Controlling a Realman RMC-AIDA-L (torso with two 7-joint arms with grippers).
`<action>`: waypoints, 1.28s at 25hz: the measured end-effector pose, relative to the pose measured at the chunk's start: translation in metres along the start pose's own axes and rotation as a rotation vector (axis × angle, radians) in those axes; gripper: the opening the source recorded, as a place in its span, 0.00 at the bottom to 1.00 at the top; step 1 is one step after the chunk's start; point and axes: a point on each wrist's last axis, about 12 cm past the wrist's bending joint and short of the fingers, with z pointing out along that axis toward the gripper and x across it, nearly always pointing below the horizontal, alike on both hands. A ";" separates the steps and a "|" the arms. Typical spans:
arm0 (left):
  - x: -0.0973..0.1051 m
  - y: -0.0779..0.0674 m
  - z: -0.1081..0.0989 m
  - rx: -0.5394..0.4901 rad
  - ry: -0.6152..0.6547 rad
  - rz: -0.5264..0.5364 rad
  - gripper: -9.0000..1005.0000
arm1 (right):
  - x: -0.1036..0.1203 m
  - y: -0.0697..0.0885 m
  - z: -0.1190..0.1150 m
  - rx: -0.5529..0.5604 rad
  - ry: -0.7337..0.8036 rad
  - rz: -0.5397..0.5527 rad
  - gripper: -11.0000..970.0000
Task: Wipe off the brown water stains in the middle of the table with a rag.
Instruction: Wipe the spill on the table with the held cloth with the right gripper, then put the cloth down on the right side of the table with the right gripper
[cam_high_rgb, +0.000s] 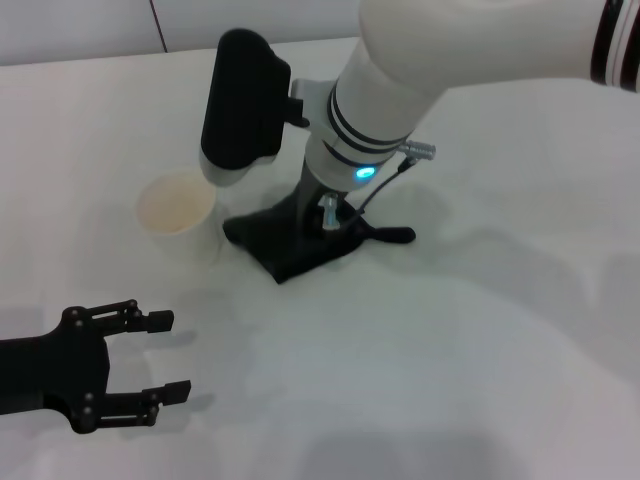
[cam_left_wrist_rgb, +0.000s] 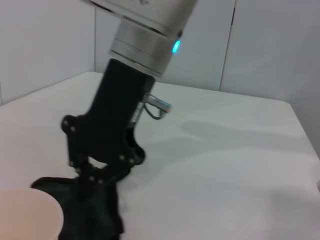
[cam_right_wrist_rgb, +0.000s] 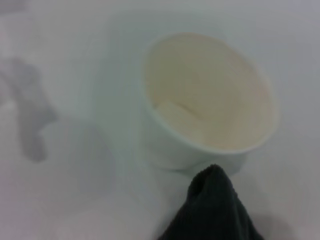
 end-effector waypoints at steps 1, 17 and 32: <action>0.000 0.000 0.000 0.000 0.000 0.001 0.78 | 0.000 0.001 0.000 -0.006 0.005 -0.002 0.15; 0.000 -0.001 0.003 0.007 -0.006 -0.002 0.78 | -0.001 0.044 -0.007 -0.148 0.020 -0.083 0.16; 0.003 -0.003 -0.004 -0.022 -0.018 -0.010 0.78 | 0.043 0.027 -0.028 -0.154 0.125 0.015 0.18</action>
